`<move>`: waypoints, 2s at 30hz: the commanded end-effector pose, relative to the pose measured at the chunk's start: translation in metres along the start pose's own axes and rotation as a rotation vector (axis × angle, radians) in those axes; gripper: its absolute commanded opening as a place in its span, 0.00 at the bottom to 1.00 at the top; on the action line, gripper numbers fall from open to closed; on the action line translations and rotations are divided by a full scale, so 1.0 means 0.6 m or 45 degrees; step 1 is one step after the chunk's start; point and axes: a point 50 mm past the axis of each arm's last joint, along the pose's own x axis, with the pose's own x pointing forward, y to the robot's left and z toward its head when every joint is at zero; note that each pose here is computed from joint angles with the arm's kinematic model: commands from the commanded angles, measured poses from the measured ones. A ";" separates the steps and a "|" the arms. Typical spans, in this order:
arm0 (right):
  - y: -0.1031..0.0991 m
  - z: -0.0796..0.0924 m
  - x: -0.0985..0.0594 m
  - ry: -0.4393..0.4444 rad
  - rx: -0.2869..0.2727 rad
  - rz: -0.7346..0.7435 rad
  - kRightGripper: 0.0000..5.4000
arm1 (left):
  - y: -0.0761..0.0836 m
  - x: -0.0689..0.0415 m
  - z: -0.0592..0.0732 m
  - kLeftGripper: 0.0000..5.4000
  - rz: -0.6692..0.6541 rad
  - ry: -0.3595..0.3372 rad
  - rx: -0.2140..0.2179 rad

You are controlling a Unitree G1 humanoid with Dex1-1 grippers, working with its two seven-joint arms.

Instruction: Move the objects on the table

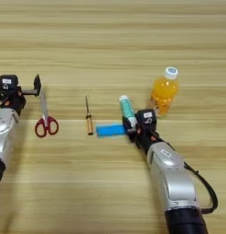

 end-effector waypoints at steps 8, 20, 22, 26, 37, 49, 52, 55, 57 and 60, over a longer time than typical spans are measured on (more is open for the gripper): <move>-0.005 -0.012 -0.003 0.056 0.009 -0.030 0.32 | -0.001 0.002 0.003 1.00 -0.009 -0.001 0.011; -0.006 -0.001 -0.005 0.000 0.008 -0.034 0.32 | -0.001 0.001 0.003 1.00 -0.009 -0.003 0.012; -0.005 0.005 -0.006 -0.022 0.001 -0.034 0.32 | -0.001 0.001 0.003 1.00 -0.009 -0.004 0.012; 0.002 0.025 -0.011 -0.090 -0.025 -0.026 0.32 | -0.002 0.001 0.003 1.00 -0.009 -0.003 0.012; 0.040 0.080 -0.005 -0.207 -0.079 0.042 0.32 | -0.002 0.001 0.002 1.00 -0.009 -0.001 0.012; 0.133 0.089 0.030 -0.180 -0.067 0.296 0.32 | -0.004 0.001 0.002 1.00 -0.011 -0.001 0.012; 0.146 0.086 0.039 -0.163 -0.067 0.334 0.32 | -0.005 0.001 0.002 1.00 -0.011 -0.001 0.011; 0.154 0.081 0.046 -0.138 -0.052 0.356 0.32 | -0.006 0.001 0.002 1.00 -0.011 -0.003 0.011; 0.161 0.078 0.049 -0.128 -0.047 0.375 0.32 | -0.006 0.001 0.002 1.00 -0.011 -0.003 0.010; 0.173 0.073 0.052 -0.104 -0.026 0.409 0.32 | -0.006 0.000 0.002 1.00 -0.011 -0.004 0.011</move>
